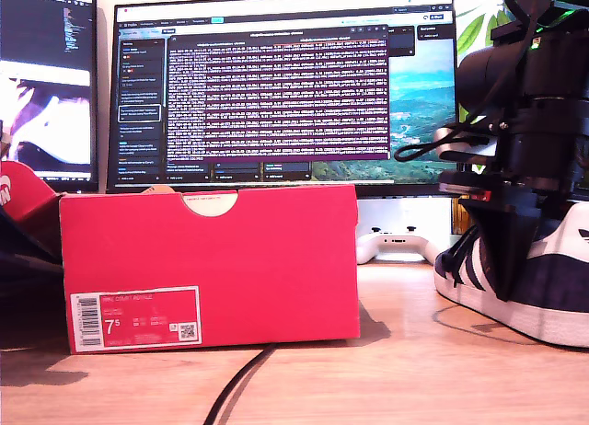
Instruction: Pack the blue shoes by picking the first shoe and placing it inside the red shoebox, left side, then picking and rotating the second shoe and placing it in the shoebox
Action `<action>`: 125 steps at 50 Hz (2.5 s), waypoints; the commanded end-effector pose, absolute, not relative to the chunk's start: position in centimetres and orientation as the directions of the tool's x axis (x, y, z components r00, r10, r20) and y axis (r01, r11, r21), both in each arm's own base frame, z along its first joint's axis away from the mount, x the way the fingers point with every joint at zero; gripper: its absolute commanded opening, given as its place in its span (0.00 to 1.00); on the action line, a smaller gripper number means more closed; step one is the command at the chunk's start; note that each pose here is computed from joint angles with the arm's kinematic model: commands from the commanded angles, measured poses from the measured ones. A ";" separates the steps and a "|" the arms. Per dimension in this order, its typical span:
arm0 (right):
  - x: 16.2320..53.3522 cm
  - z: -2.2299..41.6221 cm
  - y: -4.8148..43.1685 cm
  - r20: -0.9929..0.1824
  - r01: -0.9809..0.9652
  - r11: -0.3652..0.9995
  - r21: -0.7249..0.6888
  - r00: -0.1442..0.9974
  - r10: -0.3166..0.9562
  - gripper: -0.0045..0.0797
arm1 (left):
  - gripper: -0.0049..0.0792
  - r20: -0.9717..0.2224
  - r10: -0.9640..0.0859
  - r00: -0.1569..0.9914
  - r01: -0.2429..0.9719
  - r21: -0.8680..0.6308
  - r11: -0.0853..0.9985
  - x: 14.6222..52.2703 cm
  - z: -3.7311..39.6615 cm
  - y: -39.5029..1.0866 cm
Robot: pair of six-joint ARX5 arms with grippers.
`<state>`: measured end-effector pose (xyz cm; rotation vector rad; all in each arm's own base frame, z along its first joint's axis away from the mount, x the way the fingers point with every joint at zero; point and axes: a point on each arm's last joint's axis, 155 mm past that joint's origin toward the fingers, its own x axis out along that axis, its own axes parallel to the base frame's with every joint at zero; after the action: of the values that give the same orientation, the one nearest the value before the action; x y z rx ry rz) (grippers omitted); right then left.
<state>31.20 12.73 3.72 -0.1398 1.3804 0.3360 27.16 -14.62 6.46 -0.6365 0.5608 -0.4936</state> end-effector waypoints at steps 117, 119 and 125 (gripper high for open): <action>37.1 18.7 43.5 -0.569 -0.395 0.645 0.654 0.305 0.764 0.04 | 0.03 -0.340 -0.561 0.755 0.251 -0.641 0.726 27.0 5.9 -14.2; 37.2 18.6 43.6 -0.569 -0.394 0.645 0.654 0.305 0.763 0.04 | 0.03 -0.339 -0.561 0.755 0.252 -0.641 0.726 27.0 6.0 -14.2; 37.8 18.1 43.6 -0.577 -0.389 0.665 0.637 0.331 0.746 0.04 | 0.03 -0.339 -0.561 0.755 0.252 -0.641 0.726 27.0 6.0 -14.2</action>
<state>37.46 42.61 16.29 0.4185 1.0339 0.7405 27.47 -14.18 6.41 -0.6149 0.5454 -0.4705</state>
